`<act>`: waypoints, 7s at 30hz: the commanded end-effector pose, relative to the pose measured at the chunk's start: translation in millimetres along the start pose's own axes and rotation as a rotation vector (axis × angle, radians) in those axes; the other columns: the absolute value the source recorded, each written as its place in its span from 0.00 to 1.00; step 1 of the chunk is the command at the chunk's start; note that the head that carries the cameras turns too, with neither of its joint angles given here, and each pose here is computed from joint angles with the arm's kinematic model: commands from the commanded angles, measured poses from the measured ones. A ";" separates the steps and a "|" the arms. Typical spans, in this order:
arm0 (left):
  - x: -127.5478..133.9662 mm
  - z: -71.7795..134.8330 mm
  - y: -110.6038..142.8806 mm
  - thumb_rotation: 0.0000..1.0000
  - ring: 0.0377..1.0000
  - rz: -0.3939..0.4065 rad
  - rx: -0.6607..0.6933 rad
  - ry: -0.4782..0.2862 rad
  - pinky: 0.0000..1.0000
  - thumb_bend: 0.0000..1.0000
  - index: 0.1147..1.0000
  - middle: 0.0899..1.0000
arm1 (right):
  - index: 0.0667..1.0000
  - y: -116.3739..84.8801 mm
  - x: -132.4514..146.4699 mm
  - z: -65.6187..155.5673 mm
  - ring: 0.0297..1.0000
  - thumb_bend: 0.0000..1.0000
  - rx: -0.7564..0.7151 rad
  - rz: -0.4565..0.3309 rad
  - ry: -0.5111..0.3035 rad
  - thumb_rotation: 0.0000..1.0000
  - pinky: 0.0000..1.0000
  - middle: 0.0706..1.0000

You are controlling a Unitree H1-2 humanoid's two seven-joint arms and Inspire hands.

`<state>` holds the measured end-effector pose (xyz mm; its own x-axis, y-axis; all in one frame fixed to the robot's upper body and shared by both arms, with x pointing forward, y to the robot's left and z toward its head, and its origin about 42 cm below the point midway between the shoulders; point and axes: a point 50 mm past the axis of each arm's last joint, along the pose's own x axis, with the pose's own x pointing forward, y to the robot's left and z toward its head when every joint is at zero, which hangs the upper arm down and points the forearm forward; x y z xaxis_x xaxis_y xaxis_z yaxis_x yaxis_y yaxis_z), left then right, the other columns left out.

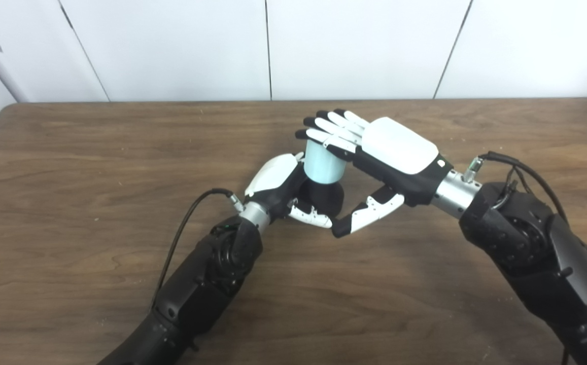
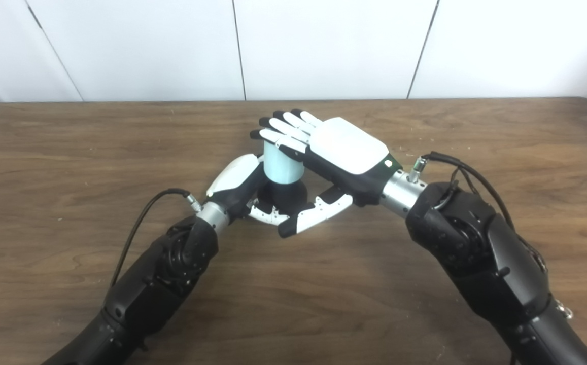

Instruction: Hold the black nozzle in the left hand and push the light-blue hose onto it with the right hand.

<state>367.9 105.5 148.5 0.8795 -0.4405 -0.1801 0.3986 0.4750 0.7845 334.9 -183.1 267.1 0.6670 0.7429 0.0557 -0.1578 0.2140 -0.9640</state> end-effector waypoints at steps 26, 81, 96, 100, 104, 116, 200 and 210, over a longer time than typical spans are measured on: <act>-25.0 -57.9 -59.5 0.04 1.00 -0.285 0.012 0.287 1.00 0.52 0.41 0.86 | 0.93 33.3 -1.5 -7.5 1.00 0.71 0.024 0.229 0.048 1.00 1.00 1.00; -25.6 -63.2 -59.1 0.04 1.00 -0.283 0.003 0.299 1.00 0.52 0.41 0.85 | 0.94 -50.3 -8.6 -32.3 1.00 0.61 0.146 -0.158 0.146 1.00 0.97 0.99; -27.6 -66.5 -56.8 0.04 0.99 -0.270 0.032 0.291 1.00 0.52 0.41 0.84 | 0.96 -14.2 -27.4 -60.6 0.93 0.58 0.517 -0.359 0.349 1.00 0.83 0.97; -27.5 -67.9 -53.3 0.04 0.99 -0.257 0.024 0.287 1.00 0.52 0.41 0.84 | 0.93 6.2 -30.5 -61.3 0.90 0.53 0.653 -0.465 0.433 1.00 0.81 0.94; -27.7 -68.4 -51.7 0.04 0.99 -0.242 0.024 0.283 1.00 0.52 0.41 0.84 | 0.93 16.2 -33.4 -60.4 0.90 0.52 0.676 -0.466 0.459 1.00 0.82 0.94; -23.8 -65.1 -48.3 0.04 0.98 -0.201 0.042 0.299 1.00 0.85 0.73 0.89 | 0.93 17.7 -37.9 -56.5 0.90 0.53 0.658 -0.421 0.439 1.00 0.82 0.94; -135.5 -67.3 92.8 0.59 0.97 0.652 -0.685 -0.101 0.95 0.52 0.98 0.95 | 0.89 40.8 -41.6 -49.7 0.89 0.52 0.872 -0.555 0.457 1.00 0.85 0.89; -157.9 -68.6 81.2 0.83 1.00 0.670 -0.789 -0.102 1.00 0.42 1.00 0.99 | 0.91 54.2 -62.0 -45.6 0.97 0.49 1.066 -0.734 0.431 1.00 0.98 0.95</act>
<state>278.5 266.8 184.3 0.9849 0.0596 0.1623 -0.0754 0.9928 0.0931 316.3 -243.2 180.1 0.9951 0.0511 0.0846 -0.0435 0.9950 -0.0896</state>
